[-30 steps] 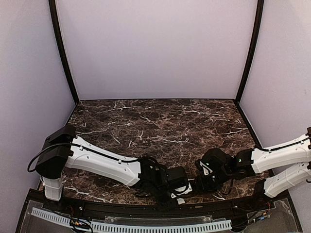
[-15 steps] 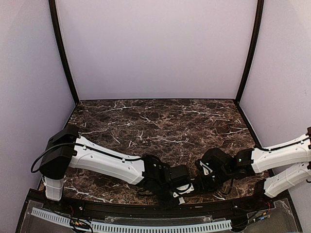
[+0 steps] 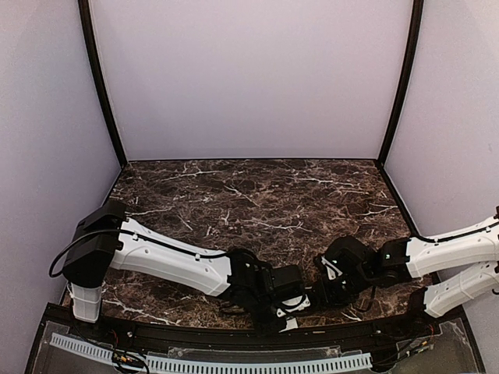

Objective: Load the batteries into the remote control
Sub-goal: Pick up the battery cover from the corner of the board.

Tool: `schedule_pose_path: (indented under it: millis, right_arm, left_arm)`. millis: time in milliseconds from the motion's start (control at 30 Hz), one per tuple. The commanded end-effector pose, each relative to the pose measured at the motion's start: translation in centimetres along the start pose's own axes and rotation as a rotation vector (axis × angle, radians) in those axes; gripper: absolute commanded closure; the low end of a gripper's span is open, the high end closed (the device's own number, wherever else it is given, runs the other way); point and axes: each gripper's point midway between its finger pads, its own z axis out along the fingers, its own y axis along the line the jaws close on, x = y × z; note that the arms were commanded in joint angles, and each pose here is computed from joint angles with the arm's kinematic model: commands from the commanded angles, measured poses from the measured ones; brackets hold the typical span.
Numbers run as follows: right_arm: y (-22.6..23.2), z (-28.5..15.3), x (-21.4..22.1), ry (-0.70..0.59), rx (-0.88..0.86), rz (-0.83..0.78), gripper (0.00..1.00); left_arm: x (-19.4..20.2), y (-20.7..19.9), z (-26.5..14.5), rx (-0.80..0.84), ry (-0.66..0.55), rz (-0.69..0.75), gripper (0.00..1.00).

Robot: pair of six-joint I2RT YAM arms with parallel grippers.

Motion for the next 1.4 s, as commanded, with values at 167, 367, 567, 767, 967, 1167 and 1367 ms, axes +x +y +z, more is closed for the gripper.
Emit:
schedule_pose_path:
  millis: [167, 367, 567, 767, 967, 1167, 1367]
  right_arm:
    - [1.0, -0.3, -0.5, -0.017, -0.043, -0.006, 0.58]
    - [3.1, 0.9, 0.5, 0.039, -0.187, -0.079, 0.59]
    - [3.7, 1.7, 1.1, 0.058, -0.265, -0.122, 0.60]
    - [3.9, 1.8, 1.9, 0.078, -0.318, -0.181, 0.61]
    - [4.9, 0.8, 1.4, 0.040, -0.351, -0.258, 0.61]
    - [7.2, -3.0, -0.5, -0.106, -0.398, -0.404, 0.62]
    - [9.8, -9.8, -2.7, -0.394, -0.467, -0.644, 0.61]
  left_arm:
    - [2.7, 0.2, 0.0, -0.001, 0.054, -0.002, 0.82]
    - [2.6, -0.1, -0.2, 0.019, 0.029, 0.010, 0.91]
    - [2.7, -0.1, -0.3, 0.021, 0.007, 0.007, 1.00]
    - [2.7, 0.0, -0.8, 0.033, -0.029, 0.004, 1.00]
    - [2.3, 0.8, -2.2, 0.019, -0.071, 0.008, 1.00]
    - [1.9, 0.4, -4.9, 0.022, -0.113, 0.039, 1.00]
    - [0.7, 0.4, -10.5, 0.035, -0.242, 0.053, 1.00]
